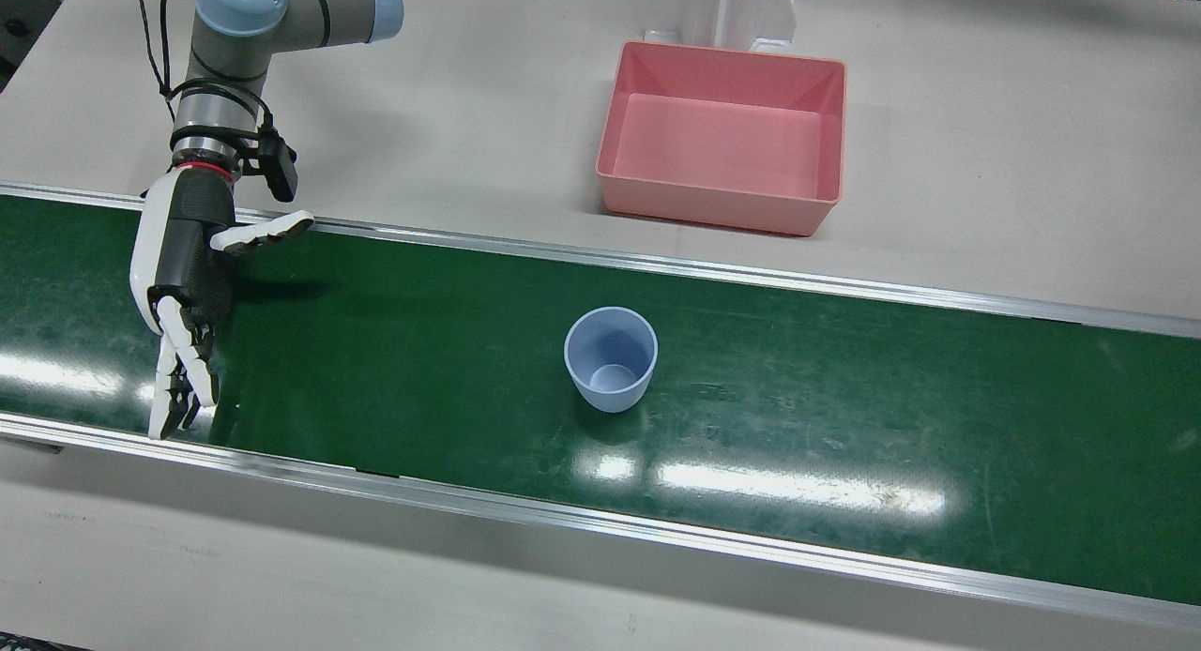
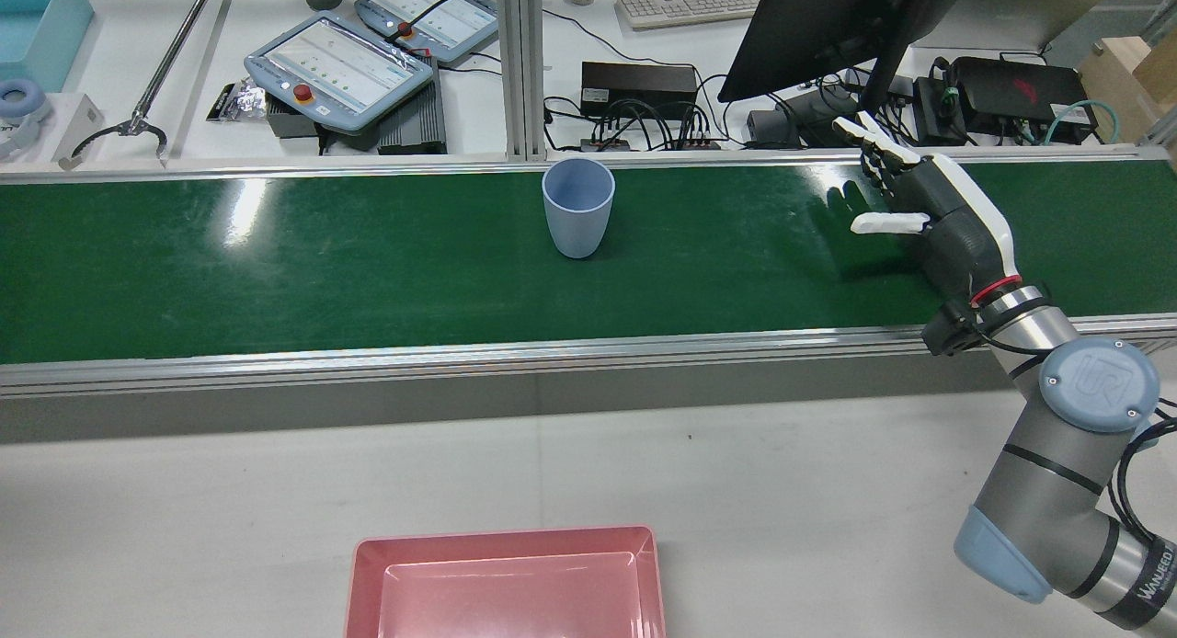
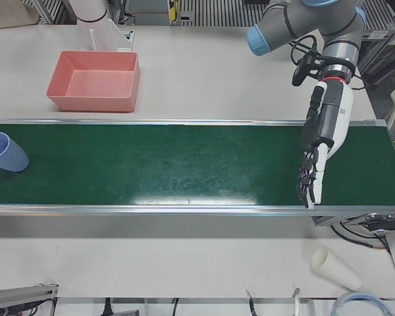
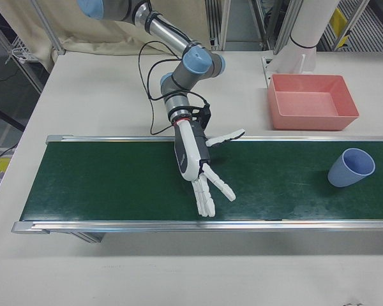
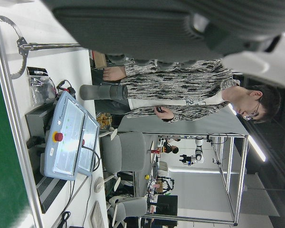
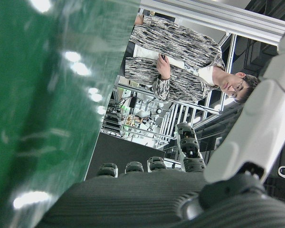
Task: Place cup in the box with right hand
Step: 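Open the right hand and wait as the blue cup approaches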
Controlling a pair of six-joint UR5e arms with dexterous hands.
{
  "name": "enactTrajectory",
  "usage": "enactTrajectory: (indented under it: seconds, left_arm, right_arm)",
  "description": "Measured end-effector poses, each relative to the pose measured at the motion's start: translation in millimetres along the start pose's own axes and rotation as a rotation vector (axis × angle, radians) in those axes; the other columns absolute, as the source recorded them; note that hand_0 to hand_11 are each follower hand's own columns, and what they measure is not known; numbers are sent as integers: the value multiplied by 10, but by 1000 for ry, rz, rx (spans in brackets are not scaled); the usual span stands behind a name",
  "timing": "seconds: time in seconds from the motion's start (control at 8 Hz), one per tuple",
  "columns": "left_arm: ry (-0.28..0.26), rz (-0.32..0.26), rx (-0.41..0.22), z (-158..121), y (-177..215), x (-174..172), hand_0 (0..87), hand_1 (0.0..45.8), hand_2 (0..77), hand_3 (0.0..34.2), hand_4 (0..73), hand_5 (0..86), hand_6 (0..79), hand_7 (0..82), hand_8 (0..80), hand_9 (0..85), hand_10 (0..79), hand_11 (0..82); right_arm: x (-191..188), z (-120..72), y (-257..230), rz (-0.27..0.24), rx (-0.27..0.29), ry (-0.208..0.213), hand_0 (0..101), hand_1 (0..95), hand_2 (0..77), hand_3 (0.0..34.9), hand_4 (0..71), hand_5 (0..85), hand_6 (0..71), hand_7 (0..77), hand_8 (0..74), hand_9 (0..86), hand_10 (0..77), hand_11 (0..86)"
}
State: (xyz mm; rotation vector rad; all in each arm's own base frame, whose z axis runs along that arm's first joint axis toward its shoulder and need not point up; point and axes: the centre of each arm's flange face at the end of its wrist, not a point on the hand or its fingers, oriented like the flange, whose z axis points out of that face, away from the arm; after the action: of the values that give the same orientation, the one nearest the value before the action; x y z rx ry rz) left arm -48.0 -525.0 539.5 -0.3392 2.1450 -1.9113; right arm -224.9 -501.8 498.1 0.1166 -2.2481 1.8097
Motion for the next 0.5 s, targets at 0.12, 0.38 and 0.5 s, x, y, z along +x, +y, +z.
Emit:
enactTrajectory:
  seconds: [0.12,0.38,0.5]
  left_arm:
    - [0,0,0,0,0,0,0,5,5,0,11,5,0,5,0,0,0,0]
    - [0,0,0,0,0,0,0,5,5,0,11,0,0,5,0,0,0,0]
    - [0,-1,0,0,0,0,0,5,5,0,11,5,0,5,0,0,0,0]
  right_arm:
    - [17,-6,-6,-2,1,3,440,87,11,39,0,33,5,60,11,11,5,33]
    - [43,-14,-10,-3,2,8,440,87,5,36,0,33,11,60,11,11,5,33]
    - [42,-13,-11,-3,2,8,438,87,5,35,0,33,11,71,11,11,5,33]
